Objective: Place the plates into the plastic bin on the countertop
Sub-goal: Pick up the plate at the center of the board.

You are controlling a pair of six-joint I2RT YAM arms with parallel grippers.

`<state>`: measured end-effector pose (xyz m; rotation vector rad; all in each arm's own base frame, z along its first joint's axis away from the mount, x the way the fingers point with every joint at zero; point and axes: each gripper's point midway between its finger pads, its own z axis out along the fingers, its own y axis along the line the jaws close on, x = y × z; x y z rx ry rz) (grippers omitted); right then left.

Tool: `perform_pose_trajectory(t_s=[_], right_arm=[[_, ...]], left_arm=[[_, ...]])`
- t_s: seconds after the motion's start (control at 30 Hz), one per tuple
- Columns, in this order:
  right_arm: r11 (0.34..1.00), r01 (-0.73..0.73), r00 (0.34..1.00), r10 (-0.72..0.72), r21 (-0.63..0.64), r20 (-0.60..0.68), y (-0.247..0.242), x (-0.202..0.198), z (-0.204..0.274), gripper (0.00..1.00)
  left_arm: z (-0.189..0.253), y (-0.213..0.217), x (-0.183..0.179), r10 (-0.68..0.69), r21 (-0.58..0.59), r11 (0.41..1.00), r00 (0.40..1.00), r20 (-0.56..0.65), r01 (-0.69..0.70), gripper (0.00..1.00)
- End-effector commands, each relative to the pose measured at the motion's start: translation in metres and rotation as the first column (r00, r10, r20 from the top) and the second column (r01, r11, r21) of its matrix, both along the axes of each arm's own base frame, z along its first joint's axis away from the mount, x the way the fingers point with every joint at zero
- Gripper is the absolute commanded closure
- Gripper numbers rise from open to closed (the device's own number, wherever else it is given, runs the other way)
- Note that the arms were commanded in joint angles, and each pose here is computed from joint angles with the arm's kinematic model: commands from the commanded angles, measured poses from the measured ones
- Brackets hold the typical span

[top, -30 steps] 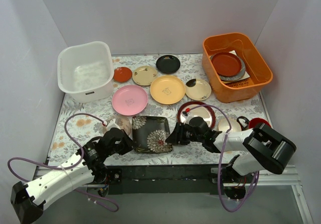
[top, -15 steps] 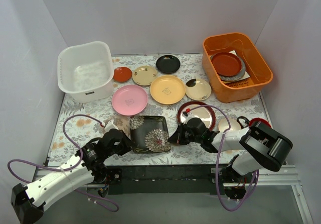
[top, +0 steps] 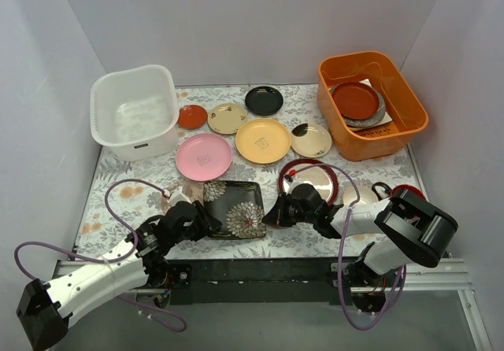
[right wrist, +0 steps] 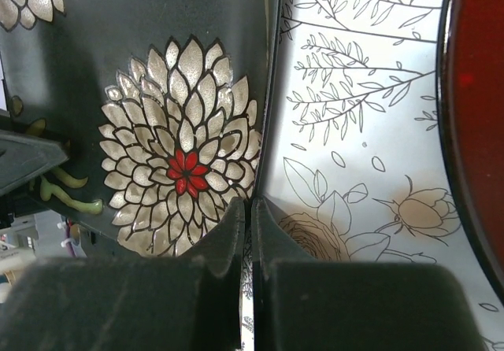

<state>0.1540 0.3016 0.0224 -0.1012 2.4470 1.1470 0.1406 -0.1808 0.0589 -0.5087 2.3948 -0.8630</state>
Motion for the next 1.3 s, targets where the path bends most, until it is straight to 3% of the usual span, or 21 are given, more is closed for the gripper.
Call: perform_pose_trajectory(t_s=[0.0,0.17,0.37,0.5,0.53,0.57,0.67,0.77,1.03,1.27], right_arm=[[0.97,-0.239,0.965,0.231,-0.053,-0.124,0.004,-0.059,-0.023,0.99],[0.969,-0.241,0.965,0.233,-0.057,-0.123,0.003,-0.06,-0.023,0.99],[0.974,-0.221,0.973,0.215,-0.057,-0.087,-0.002,-0.057,-0.016,0.99],[0.986,-0.163,0.986,0.164,-0.03,0.029,-0.007,-0.044,0.011,0.95],[0.988,-0.151,0.987,0.152,-0.029,0.045,-0.01,-0.043,0.015,0.92],[0.99,-0.139,0.988,0.14,-0.02,0.065,-0.011,-0.041,0.021,0.75],[0.995,-0.092,0.986,0.086,0.031,0.143,-0.017,-0.033,0.044,0.49],[0.996,-0.057,0.979,0.042,0.069,0.198,-0.024,-0.03,0.061,0.38],[0.991,-0.002,0.958,-0.037,0.135,0.284,-0.044,-0.027,0.081,0.18],[0.992,0.025,0.95,-0.062,0.124,0.306,-0.052,-0.024,0.082,0.15]], left_arm=[[0.051,-0.043,0.011,-0.061,-0.221,0.971,0.991,0.122,0.086,0.71],[0.056,-0.045,0.015,-0.066,-0.208,0.974,0.988,0.137,0.094,1.0],[0.064,-0.04,0.018,-0.036,-0.206,0.976,0.988,0.147,0.066,1.0],[0.074,-0.034,0.019,-0.018,-0.192,0.98,0.987,0.157,0.048,1.0],[0.079,-0.032,0.019,-0.014,-0.189,0.981,0.987,0.162,0.045,1.0],[0.08,-0.031,0.019,-0.012,-0.185,0.982,0.986,0.166,0.043,1.0],[0.089,-0.029,0.02,-0.007,-0.185,0.982,0.984,0.179,0.041,1.0],[0.096,-0.03,0.02,-0.008,-0.194,0.98,0.982,0.191,0.046,1.0],[0.118,-0.031,0.028,-0.005,-0.167,0.985,0.973,0.231,0.045,1.0],[0.161,-0.03,0.04,0.033,-0.179,0.984,0.956,0.291,0.021,1.0]])
